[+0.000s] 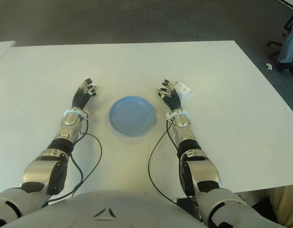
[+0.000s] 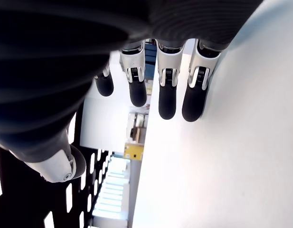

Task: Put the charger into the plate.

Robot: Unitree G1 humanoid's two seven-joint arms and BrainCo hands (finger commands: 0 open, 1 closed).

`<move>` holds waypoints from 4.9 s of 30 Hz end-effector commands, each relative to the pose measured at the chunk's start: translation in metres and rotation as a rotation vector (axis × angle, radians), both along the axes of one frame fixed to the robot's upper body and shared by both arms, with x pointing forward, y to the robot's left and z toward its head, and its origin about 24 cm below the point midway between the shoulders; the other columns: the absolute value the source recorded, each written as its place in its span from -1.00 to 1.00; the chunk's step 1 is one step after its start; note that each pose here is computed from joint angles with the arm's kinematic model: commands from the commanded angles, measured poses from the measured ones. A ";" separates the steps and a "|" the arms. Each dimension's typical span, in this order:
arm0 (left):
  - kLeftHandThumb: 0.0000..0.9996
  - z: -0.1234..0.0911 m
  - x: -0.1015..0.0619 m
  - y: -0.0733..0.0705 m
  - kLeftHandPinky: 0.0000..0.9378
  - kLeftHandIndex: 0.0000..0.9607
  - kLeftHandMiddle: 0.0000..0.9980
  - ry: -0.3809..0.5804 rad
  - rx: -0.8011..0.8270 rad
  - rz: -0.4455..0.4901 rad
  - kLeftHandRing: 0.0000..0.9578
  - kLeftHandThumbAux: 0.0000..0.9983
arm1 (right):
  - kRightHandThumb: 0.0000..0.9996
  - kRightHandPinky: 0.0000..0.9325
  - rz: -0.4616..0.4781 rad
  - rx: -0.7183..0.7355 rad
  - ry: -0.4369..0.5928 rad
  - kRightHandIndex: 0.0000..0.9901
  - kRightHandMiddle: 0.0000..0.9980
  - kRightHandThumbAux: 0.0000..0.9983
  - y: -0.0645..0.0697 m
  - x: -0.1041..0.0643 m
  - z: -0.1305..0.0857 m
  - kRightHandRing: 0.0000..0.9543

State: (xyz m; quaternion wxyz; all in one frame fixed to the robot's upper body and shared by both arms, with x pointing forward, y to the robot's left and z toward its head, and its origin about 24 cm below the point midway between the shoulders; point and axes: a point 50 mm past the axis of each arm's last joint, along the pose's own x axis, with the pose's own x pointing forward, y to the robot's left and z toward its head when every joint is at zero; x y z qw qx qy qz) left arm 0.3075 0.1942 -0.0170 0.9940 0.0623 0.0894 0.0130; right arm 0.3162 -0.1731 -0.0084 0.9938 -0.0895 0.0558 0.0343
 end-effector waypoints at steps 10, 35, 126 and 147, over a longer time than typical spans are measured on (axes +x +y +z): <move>-0.59 -0.021 -0.015 -0.005 -1.00 -1.00 -1.00 0.090 -0.015 0.000 -1.00 0.12 | 0.22 -0.47 -0.026 0.013 0.135 -0.95 -0.72 0.26 -0.002 -0.012 -0.020 -0.62; -0.56 -0.023 -0.015 -0.007 -0.97 -1.00 -1.00 0.080 -0.029 0.026 -1.00 0.10 | 0.12 -0.54 -0.094 -0.270 -0.162 -0.97 -0.72 0.21 -0.011 -0.007 0.013 -0.65; -0.65 -0.022 -0.037 -0.014 -1.00 -1.00 -1.00 0.008 -0.182 -0.050 -1.00 0.19 | -0.28 -1.00 0.147 -1.149 0.146 -1.00 -1.00 -0.49 -0.075 0.014 0.009 -1.00; -0.72 -0.016 -0.051 -0.010 -1.00 -1.00 -0.96 -0.042 -0.237 -0.097 -1.00 0.12 | -0.44 -1.00 0.185 -1.116 0.331 -1.00 -1.00 -0.29 -0.089 -0.018 -0.025 -1.00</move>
